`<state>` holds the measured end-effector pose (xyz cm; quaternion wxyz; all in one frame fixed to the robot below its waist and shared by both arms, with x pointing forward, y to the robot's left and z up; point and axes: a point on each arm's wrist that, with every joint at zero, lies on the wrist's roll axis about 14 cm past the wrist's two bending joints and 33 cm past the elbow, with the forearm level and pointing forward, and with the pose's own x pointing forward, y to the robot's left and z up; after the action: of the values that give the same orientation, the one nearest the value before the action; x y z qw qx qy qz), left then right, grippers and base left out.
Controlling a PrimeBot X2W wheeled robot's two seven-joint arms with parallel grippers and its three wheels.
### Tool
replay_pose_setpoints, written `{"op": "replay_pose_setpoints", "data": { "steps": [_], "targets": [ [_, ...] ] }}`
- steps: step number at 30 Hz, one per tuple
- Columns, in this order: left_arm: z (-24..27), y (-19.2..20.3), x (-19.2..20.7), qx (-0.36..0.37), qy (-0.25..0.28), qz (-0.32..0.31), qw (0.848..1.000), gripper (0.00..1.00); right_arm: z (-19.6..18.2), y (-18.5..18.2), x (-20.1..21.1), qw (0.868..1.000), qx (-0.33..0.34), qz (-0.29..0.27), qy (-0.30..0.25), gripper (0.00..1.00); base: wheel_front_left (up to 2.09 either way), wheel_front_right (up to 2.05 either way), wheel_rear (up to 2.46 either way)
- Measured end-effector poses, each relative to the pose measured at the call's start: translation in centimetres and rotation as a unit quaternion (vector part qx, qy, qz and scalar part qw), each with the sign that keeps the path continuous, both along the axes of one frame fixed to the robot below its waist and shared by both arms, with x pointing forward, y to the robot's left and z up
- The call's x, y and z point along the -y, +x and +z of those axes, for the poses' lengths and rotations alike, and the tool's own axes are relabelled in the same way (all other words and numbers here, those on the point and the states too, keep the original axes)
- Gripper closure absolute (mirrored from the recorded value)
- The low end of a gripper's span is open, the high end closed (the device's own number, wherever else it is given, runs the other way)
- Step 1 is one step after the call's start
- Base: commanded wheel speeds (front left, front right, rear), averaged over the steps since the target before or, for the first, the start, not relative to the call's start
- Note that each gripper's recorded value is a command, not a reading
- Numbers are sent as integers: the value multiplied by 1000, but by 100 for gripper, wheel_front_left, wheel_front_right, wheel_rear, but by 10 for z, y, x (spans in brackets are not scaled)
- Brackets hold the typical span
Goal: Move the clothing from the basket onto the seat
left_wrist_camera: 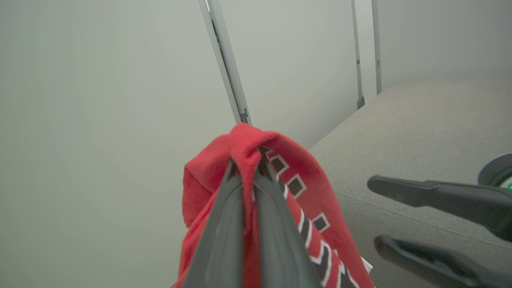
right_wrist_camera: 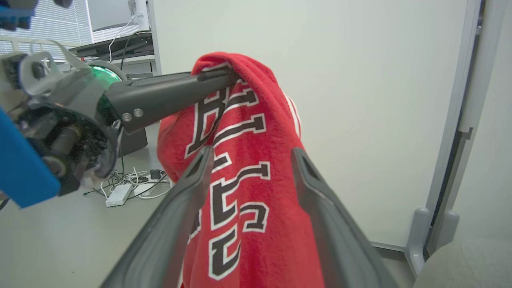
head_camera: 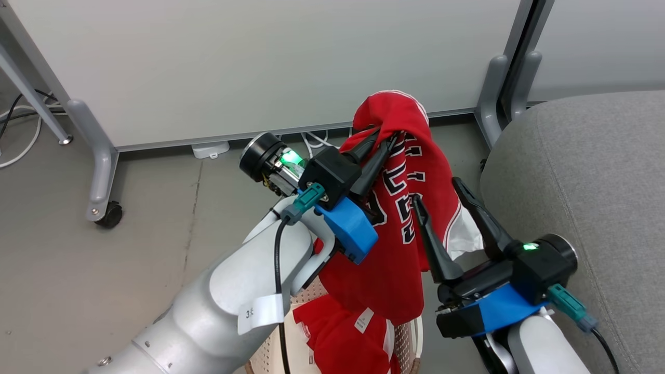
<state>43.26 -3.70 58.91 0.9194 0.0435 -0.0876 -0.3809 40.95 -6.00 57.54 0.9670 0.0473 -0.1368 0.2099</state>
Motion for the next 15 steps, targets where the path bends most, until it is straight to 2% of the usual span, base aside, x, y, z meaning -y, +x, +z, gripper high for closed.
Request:
{"op": "replay_pose_setpoints", "data": {
  "steps": [7, 15],
  "targets": [
    [-1, 2, 4, -1, 2, -6, 1000, 100, -9, 11, -23, 999, -13, 33, -14, 0, 0, 0, 0],
    [-7, 5, 5, -3, 8, -11, 1000, 100, -30, 32, -32, 998, -44, 43, -35, 0, 0, 0, 0]
  ]
}}
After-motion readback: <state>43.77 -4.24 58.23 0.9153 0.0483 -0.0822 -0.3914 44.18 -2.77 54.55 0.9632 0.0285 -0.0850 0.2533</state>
